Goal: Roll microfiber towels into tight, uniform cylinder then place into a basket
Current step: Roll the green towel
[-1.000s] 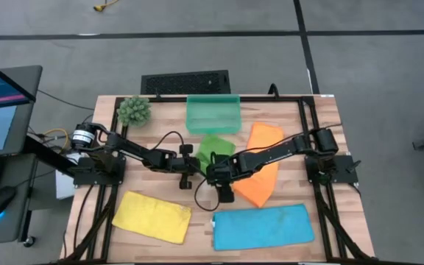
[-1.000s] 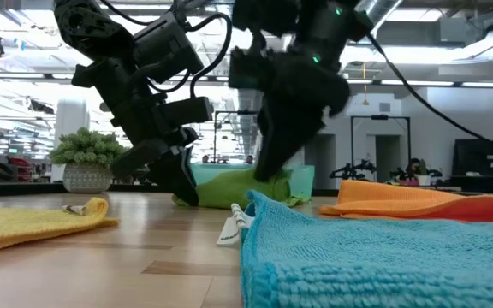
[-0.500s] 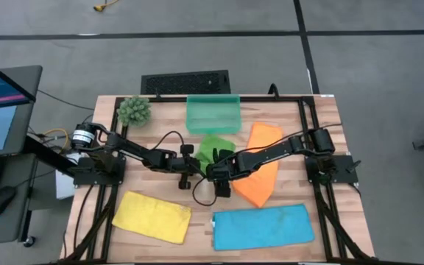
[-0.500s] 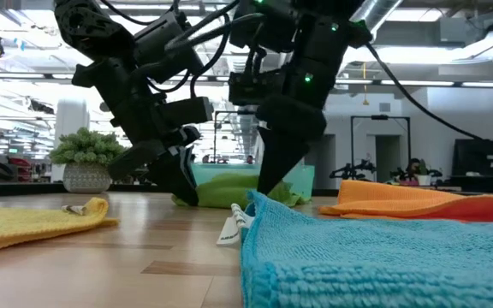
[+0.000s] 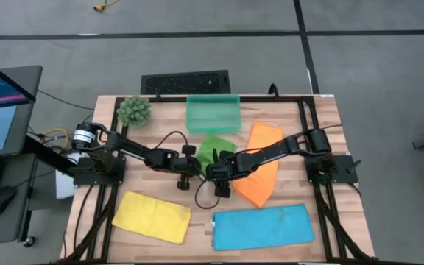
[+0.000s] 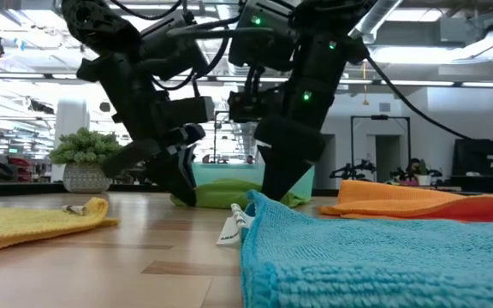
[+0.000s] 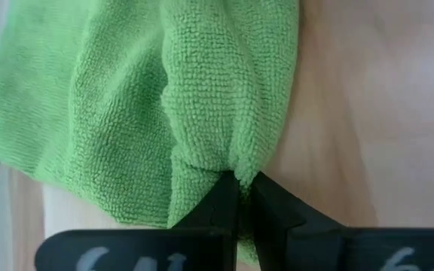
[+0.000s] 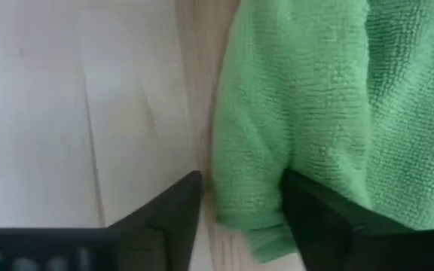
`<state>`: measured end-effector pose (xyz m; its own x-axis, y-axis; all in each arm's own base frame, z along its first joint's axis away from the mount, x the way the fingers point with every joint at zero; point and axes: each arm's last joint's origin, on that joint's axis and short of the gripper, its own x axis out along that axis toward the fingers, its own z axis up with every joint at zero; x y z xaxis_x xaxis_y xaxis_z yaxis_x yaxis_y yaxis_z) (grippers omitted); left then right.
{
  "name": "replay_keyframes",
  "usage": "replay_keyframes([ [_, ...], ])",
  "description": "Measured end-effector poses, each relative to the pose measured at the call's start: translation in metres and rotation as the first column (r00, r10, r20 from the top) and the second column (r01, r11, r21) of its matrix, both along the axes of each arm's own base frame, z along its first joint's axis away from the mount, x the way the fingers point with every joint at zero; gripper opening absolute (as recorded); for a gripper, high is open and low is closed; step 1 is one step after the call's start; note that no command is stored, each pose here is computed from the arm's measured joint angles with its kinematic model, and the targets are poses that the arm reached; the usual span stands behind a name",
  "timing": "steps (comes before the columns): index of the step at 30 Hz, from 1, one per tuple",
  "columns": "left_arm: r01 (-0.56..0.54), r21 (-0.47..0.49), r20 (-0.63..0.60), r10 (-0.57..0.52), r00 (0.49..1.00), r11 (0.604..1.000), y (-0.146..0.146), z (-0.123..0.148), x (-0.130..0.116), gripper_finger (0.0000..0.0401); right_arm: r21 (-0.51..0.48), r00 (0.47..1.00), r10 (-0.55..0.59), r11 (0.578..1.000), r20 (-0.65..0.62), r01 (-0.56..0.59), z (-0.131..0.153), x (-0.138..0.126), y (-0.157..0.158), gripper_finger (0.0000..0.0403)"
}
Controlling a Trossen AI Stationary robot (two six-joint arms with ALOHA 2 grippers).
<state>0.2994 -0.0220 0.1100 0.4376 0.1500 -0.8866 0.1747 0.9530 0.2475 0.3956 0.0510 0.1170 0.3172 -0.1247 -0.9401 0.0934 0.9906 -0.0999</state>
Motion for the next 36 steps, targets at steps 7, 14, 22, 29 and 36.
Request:
replay_keyframes([
  [7,0.038,-0.032,-0.039,-0.039,0.998,0.999,0.002,0.005,0.004,0.0009,0.010,0.999,-0.026,1.000,0.029,0.026,-0.001,0.003,-0.002,0.0070],
  [14,0.049,-0.143,-0.105,-0.065,0.992,0.988,0.009,0.011,0.002,0.0009,0.067,0.997,0.002,0.998,0.083,-0.008,0.012,0.002,0.010,0.0028],
  [22,0.088,-0.483,-0.135,-0.174,0.976,0.871,0.014,0.032,0.000,0.0009,0.384,0.987,0.002,0.921,0.158,-0.063,0.028,0.008,0.020,0.0013],
  [29,0.094,-0.602,-0.161,-0.235,0.959,0.793,0.030,0.032,-0.008,0.0009,0.628,0.973,-0.125,0.778,0.194,-0.026,0.026,0.018,0.025,0.0014],
  [36,0.010,-0.708,-0.170,-0.183,0.968,0.706,0.046,0.033,-0.012,0.0009,0.749,0.953,-0.233,0.663,0.194,0.010,0.019,0.016,0.030,0.0013],
])
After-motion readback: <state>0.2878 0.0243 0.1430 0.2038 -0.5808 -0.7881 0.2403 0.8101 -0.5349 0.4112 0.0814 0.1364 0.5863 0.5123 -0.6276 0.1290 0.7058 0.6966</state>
